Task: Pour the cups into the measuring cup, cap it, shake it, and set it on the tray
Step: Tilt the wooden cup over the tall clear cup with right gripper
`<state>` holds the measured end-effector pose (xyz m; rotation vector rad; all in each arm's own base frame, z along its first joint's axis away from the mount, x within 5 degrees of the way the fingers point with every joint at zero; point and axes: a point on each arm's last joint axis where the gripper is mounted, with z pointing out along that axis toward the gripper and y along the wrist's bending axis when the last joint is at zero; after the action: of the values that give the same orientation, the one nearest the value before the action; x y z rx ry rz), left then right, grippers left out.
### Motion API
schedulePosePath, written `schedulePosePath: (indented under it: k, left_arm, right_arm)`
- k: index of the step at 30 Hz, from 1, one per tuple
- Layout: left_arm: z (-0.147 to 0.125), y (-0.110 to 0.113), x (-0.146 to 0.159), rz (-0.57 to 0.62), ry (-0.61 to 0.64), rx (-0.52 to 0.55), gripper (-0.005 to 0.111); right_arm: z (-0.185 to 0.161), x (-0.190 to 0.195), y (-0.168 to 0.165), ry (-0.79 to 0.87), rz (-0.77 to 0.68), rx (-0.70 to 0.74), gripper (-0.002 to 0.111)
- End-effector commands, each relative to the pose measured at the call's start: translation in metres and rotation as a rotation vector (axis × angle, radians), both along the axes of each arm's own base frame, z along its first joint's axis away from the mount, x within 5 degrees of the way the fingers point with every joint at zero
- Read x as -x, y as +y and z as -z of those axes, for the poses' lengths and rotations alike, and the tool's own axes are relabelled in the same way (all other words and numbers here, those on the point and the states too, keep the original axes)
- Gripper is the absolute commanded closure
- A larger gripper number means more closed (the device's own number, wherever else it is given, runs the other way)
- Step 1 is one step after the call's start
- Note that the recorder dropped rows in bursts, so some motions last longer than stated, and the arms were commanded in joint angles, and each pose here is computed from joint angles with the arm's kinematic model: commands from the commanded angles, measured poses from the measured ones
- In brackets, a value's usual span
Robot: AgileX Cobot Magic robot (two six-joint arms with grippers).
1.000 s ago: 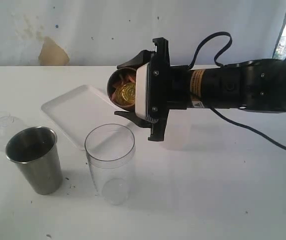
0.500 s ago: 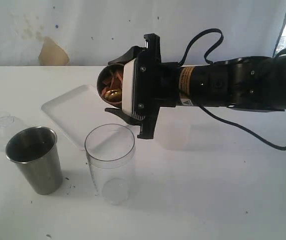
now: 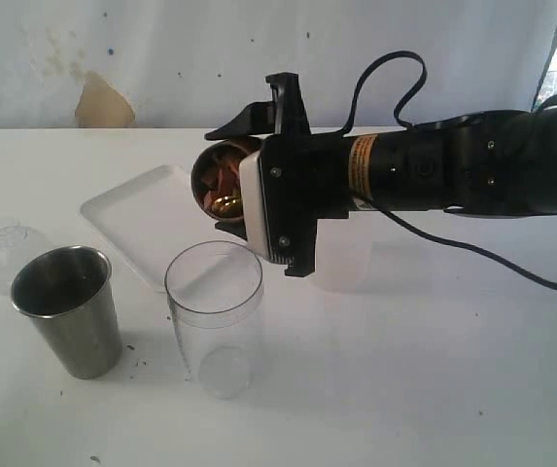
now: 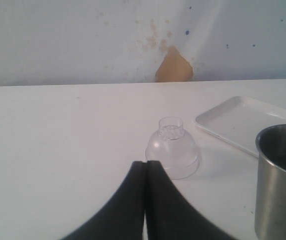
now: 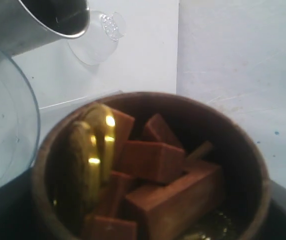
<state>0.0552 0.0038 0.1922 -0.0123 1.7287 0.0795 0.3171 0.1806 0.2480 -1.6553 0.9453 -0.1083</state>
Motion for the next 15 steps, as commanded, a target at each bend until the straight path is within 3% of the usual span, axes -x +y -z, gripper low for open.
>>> schedulePosePath:
  k: [1, 15]
  left_arm:
    - [0.0003, -0.0004, -0.0001, 0.005, -0.01, 0.005, 0.107]
    - [0.0003, -0.0004, -0.0001, 0.005, -0.01, 0.005, 0.107]
  right_arm:
    - [-0.0035, -0.0003, 0.0009, -0.062, -0.026, 0.024, 0.108]
    - [-0.0034, -0.0004, 0.0008, -0.174, -0.071, 0.102, 0.108]
